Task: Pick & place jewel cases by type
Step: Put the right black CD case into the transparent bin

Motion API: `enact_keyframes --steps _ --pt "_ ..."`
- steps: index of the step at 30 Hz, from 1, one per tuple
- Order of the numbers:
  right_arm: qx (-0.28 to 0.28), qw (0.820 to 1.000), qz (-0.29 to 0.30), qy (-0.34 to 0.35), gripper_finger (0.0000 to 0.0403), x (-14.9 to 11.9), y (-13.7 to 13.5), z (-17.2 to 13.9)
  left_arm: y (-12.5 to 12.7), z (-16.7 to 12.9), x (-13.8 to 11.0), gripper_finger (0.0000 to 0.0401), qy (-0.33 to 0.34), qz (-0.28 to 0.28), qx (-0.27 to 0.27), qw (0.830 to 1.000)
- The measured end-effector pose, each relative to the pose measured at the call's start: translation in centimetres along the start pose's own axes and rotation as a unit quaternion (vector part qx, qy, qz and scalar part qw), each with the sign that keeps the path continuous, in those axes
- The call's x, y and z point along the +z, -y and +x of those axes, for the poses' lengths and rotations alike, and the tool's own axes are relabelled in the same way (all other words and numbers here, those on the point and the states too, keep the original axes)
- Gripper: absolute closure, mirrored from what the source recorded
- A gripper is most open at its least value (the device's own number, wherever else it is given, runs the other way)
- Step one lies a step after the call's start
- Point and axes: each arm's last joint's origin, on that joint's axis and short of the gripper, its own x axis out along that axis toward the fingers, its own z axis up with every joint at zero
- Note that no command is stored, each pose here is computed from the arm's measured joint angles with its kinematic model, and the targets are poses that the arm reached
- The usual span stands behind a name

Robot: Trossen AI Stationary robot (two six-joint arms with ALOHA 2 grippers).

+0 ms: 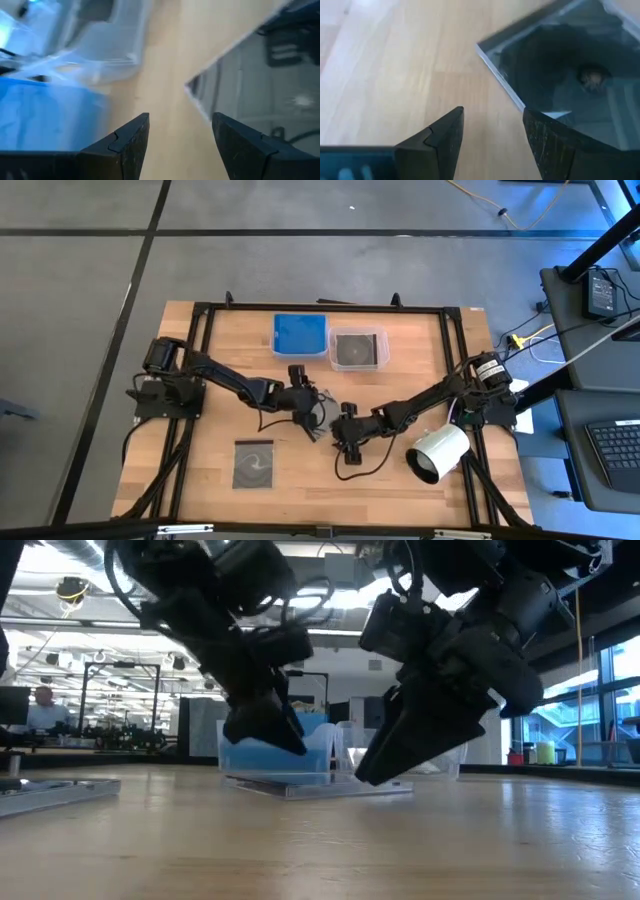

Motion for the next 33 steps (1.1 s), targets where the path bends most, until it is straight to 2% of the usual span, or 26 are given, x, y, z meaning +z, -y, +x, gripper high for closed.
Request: enact_keyframes --steps 4,11,17,21,24,33 --pt "0.001 1.000 -0.006 -0.012 0.0193 0.7 -0.1 -0.6 -0.5 -1.6 0.3 0.0187 -0.005 0.006 0.013 1.000" --pt "-0.051 0.997 -0.019 -0.061 0.0193 0.9 0.5 -3.7 -0.7 -5.5 -0.2 0.0187 -0.046 -0.032 -0.047 0.997" --pt "-0.097 0.991 -0.030 -0.091 0.0193 0.7 1.9 -4.6 0.7 -7.3 -1.2 0.0187 -0.090 -0.071 -0.102 0.988" --pt "-0.106 0.989 -0.027 -0.101 0.0193 0.1 3.1 -4.2 2.0 -7.3 -2.0 0.0187 -0.090 -0.078 -0.117 0.986" --pt "-0.081 0.990 -0.007 -0.116 0.0193 -1.0 4.3 -3.8 2.3 -7.0 -2.7 0.0187 -0.098 -0.096 -0.119 0.983" --pt "-0.067 0.995 0.022 -0.074 0.0193 -3.4 6.0 -3.0 1.8 -5.6 -4.6 0.0187 -0.107 -0.130 -0.125 0.978"
